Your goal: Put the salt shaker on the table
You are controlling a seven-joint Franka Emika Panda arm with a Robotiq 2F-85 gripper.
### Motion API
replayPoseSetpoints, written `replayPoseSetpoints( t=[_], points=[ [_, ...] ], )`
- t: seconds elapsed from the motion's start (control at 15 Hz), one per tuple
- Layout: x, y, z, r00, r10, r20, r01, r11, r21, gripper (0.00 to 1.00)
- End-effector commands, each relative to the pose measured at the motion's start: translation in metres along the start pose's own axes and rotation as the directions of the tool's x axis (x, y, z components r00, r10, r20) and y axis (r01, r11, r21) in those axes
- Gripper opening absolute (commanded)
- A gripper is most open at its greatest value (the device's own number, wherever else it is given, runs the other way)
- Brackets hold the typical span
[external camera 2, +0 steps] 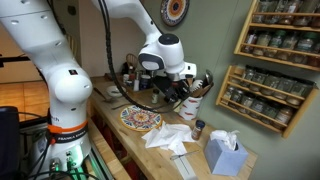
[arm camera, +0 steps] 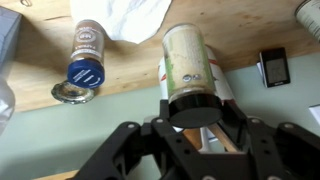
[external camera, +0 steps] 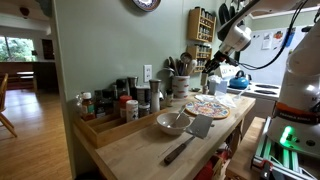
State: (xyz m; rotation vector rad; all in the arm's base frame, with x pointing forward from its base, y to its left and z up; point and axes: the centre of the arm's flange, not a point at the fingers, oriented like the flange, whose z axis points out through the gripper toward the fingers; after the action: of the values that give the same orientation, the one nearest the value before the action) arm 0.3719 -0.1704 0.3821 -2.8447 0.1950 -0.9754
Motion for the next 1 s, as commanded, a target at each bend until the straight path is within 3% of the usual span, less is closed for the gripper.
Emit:
replayPoseSetpoints(
  t=[0.0,0.4,0.93],
  points=[
    [-0.012,-0.027,0.019,0.993,-0.101,-0.057,0.102,0.994,0.028,0.31],
    [-0.014,-0.051,0.052,0.984,-0.169,-0.049,0.172,0.983,0.058,0.31],
    [-0.029,-0.042,0.084,0.98,-0.194,-0.038,0.196,0.98,0.036,0.31]
  ],
)
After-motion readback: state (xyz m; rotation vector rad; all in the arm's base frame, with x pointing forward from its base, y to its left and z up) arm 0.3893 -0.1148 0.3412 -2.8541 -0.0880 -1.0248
